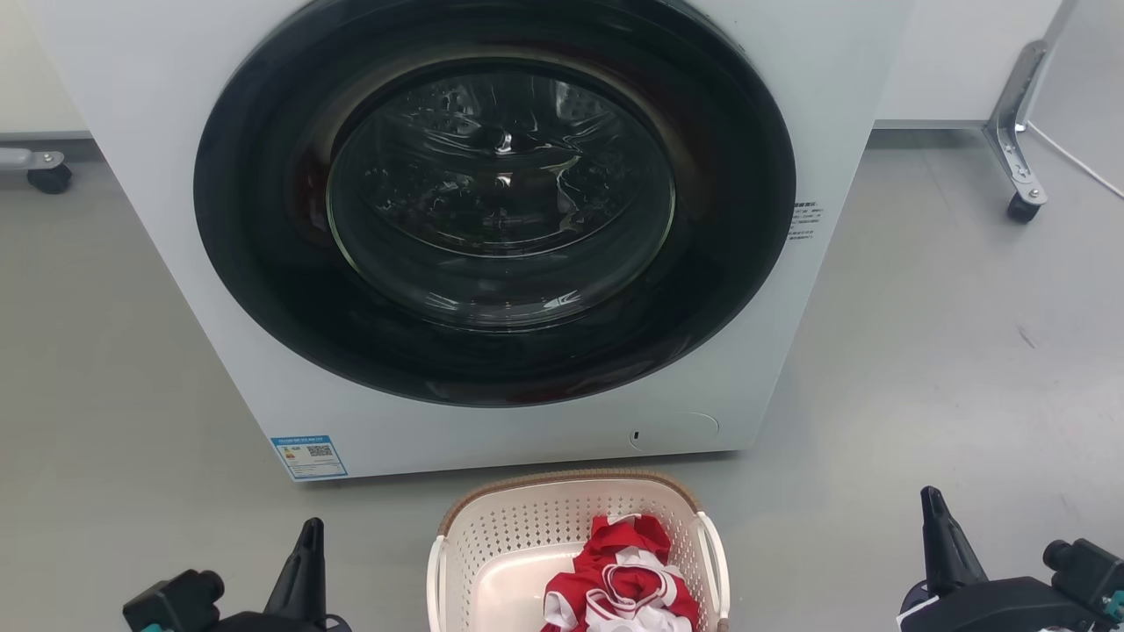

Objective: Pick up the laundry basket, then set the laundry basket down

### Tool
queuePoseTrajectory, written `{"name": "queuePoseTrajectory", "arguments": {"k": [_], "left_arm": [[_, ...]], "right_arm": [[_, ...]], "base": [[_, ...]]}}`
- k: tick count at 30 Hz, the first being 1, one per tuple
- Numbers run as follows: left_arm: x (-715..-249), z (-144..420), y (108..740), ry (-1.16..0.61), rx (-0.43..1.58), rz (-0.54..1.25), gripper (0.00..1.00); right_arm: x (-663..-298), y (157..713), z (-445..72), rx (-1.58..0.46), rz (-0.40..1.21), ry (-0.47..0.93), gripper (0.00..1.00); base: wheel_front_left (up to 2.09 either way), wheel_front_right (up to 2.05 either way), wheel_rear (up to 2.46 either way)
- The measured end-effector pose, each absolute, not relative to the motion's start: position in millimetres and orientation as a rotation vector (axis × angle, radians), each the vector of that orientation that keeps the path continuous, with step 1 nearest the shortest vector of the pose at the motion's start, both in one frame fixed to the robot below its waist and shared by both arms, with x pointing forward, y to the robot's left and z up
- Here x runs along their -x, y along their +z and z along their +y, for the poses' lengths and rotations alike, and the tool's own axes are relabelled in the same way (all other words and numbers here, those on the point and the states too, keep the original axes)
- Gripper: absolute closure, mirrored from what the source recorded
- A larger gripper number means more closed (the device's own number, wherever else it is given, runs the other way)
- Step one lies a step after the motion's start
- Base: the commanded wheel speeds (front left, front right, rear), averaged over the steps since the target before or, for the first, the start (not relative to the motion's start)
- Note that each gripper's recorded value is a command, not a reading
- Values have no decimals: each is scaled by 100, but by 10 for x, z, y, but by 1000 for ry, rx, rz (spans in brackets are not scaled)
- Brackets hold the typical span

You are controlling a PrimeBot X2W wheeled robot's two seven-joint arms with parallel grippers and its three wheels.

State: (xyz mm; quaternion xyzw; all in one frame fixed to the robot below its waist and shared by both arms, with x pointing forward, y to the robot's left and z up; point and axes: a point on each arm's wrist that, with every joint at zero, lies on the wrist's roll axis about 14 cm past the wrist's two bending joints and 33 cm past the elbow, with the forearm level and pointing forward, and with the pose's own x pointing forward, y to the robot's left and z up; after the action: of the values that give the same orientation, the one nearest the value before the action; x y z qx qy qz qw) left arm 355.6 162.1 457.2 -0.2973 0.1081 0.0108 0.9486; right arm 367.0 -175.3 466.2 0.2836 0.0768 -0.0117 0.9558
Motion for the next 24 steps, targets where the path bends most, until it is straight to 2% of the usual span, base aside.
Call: {"name": "queuePoseTrajectory", "arguments": {"k": [24], "left_arm": [[-3638, 1709, 4583, 55, 957, 226, 100]], "right_arm": [[-3728, 4658, -1866, -942, 170, -80, 100]], "base": [[0, 0, 0]]}}
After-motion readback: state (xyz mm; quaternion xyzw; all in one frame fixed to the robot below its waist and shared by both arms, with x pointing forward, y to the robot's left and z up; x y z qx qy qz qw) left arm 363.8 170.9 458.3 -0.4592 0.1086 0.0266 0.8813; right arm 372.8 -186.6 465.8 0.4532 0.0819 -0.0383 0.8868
